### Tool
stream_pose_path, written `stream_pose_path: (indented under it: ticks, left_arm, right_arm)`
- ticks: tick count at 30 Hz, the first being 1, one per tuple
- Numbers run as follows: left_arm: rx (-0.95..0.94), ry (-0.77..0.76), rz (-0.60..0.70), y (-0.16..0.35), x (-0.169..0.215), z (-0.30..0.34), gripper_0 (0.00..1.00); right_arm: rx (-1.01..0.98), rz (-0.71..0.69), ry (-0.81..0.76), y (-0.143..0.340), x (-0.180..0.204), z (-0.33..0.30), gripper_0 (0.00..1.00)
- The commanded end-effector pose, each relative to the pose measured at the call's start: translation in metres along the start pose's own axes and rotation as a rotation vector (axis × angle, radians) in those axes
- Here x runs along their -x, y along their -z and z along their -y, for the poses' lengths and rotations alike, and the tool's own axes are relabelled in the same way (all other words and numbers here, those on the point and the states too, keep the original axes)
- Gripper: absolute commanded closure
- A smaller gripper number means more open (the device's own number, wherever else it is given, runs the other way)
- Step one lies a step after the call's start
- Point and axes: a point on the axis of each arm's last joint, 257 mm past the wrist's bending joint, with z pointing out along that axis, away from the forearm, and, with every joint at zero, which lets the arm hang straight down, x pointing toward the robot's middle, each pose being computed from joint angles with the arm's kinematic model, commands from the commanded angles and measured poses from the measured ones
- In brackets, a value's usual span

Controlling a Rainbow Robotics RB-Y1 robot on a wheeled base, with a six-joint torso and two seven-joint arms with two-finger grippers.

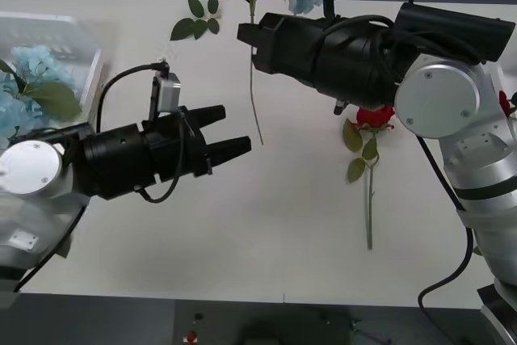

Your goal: Put the red flowers into the right box and the blue flowers into the left box

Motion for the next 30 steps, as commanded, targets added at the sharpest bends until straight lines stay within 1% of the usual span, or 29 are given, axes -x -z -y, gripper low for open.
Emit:
stream_pose_path:
  ticks: [1,6,7,8,9,10,11,30]
  left_arm:
    - [-0.024,0.01,0.043,-0.025,0.013,0.001,0.0]
    - [-0.029,0.006,0.077,-0.04,0.03,0.0,0.0]
    - [-0.028,0.004,0.084,-0.043,0.034,0.001,0.04]
    - [-0.03,0.002,0.087,-0.046,0.036,0.002,0.29]
    - [-0.029,0.009,0.094,-0.048,0.037,0.003,0.77]
    - [-0.028,0.015,0.099,-0.049,0.039,0.003,0.97]
    - [-0.021,0.027,0.109,-0.05,0.039,0.002,1.0]
    - [-0.019,0.04,0.124,-0.052,0.043,0.002,1.0]
  right_arm:
    - [0.028,0.009,0.065,-0.005,0.004,-0.017,1.0]
    - [0.028,0.006,0.062,-0.005,0.003,-0.017,1.0]
    - [0.027,0.003,0.062,-0.005,0.002,-0.017,1.0]
    - [0.027,-0.001,0.062,-0.005,0.0,-0.017,1.0]
    - [0.027,0.0,0.06,-0.005,0.0,-0.016,1.0]
    - [0.025,-0.002,0.062,-0.006,0.0,-0.016,1.0]
    - [0.025,-0.001,0.062,-0.006,0.0,-0.016,1.0]
    - [0.028,-0.004,0.05,-0.005,0.0,-0.016,1.0]
